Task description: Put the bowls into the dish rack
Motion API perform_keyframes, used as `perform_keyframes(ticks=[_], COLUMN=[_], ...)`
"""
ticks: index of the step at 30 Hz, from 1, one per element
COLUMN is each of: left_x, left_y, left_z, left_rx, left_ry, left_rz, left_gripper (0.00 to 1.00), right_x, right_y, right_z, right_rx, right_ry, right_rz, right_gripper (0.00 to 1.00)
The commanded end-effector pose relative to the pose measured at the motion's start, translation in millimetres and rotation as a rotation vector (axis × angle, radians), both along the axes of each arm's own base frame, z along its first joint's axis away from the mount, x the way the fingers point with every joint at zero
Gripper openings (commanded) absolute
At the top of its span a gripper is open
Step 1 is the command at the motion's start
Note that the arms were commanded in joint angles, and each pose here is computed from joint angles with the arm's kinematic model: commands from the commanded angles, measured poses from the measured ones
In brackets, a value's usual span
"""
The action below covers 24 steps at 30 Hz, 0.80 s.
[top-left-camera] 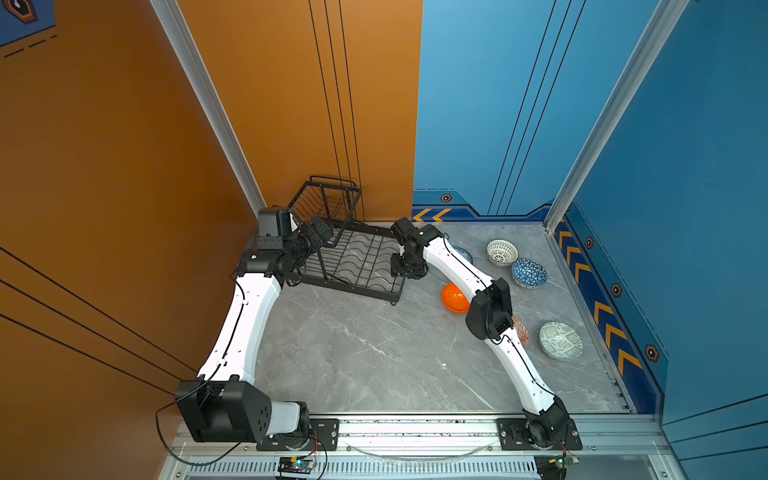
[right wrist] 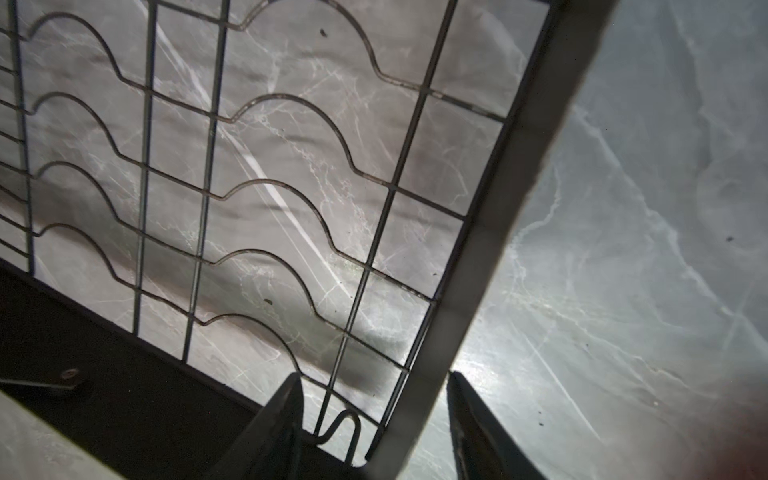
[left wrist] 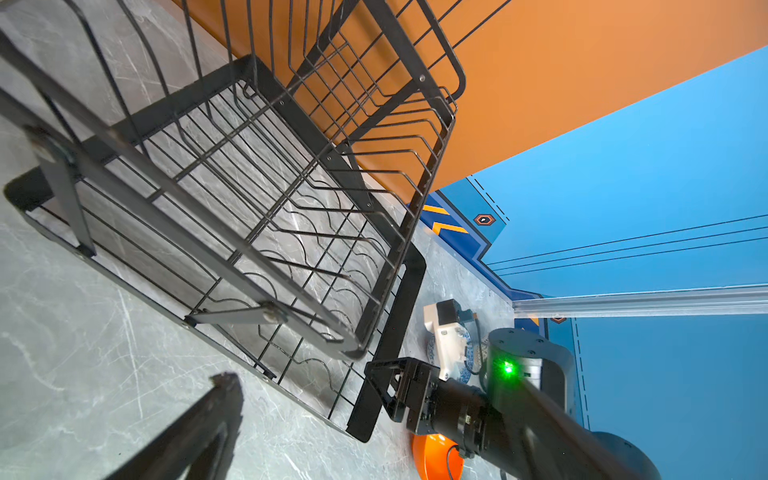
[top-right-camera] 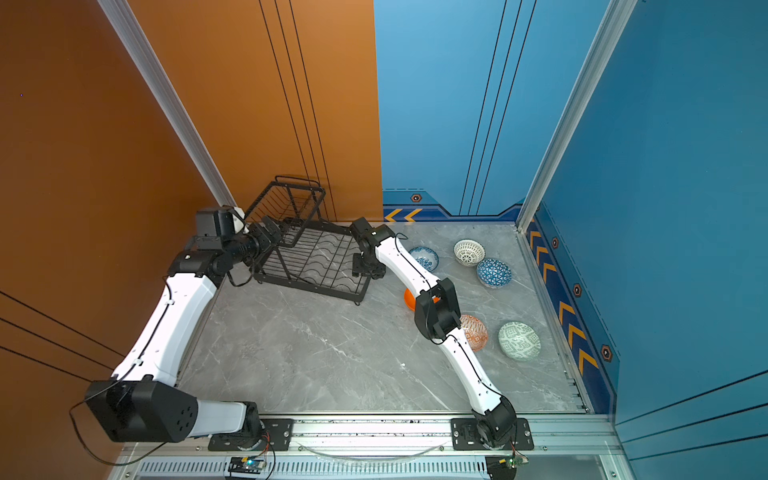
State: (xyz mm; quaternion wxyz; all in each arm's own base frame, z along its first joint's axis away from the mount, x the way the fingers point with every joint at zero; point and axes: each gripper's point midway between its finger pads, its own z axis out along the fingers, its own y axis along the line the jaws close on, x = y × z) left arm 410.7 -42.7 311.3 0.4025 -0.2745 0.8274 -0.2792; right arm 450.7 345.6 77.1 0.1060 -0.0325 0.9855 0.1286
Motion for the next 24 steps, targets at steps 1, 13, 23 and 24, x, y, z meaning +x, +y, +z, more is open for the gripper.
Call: perform_keyframes(ticks=[1,13,23,24], left_x=[-5,-4,-11,-12], left_y=[1,-4,-12,-13], left_z=[2,7,5,5], left_rx=[-0.023,-0.048,-0.051,-0.051], left_ry=[-0.005,-0.010,-0.007,-0.007], left_rz=[0.022,0.002,-0.014,-0.015], left_gripper=[0.98,0.98,0.98,0.98], right_x=[0,13,29,30], right_y=[-4,-36,-82,-86], right_z=[-19,-13,-5,-5], right_rx=[-0.054,-0.157,-0.262,-0.270], right_ry=[0.006,-0.046,-0.073,-0.074], right_rz=[0.004,0.028,0.098,0.116], right_gripper=[0.50,0.10,0.00,0.00])
